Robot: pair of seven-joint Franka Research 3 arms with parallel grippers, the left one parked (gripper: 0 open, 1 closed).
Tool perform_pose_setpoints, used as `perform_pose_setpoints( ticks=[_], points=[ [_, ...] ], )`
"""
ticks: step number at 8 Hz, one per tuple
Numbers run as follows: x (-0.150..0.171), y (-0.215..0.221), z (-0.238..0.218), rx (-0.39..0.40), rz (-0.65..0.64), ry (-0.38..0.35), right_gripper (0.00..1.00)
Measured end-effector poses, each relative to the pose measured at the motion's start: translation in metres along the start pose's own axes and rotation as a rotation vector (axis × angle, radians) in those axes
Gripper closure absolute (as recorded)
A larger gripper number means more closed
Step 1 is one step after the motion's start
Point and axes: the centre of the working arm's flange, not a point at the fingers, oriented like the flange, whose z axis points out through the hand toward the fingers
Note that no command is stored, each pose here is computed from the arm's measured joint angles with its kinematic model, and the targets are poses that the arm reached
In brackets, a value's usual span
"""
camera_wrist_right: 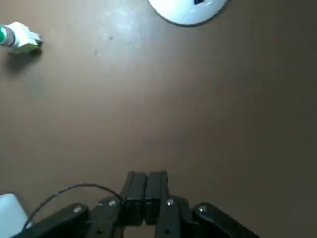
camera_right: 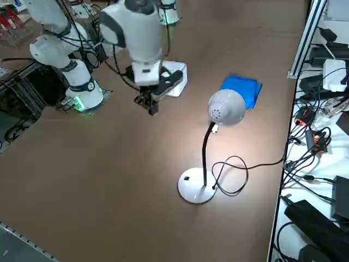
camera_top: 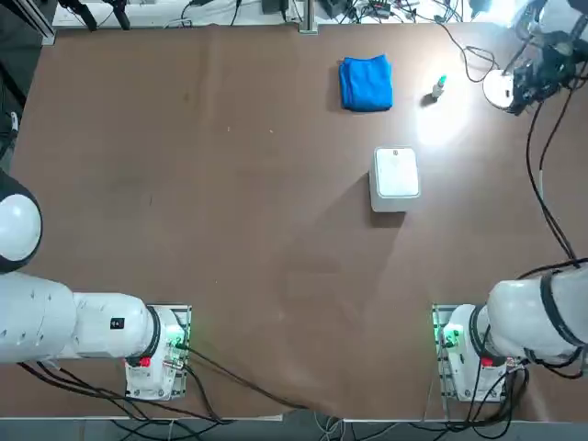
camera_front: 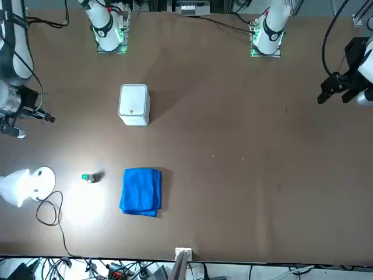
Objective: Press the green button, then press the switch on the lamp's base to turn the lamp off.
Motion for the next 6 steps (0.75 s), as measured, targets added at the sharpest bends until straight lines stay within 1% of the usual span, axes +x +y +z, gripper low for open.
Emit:
perform_pose_setpoints(
  ticks=[1,3,4,6],
  points=[
    [0.002,0.019,0.013,0.001,0.001,0.043,0.99],
    [0.018,0.049,0.045,-0.010,-0.002,0.154,0.99],
    [0.029,0.056,0.060,-0.020,0.003,0.217,0.99],
    [0.049,0.054,0.089,-0.032,-0.002,0.332,0.99]
  ],
)
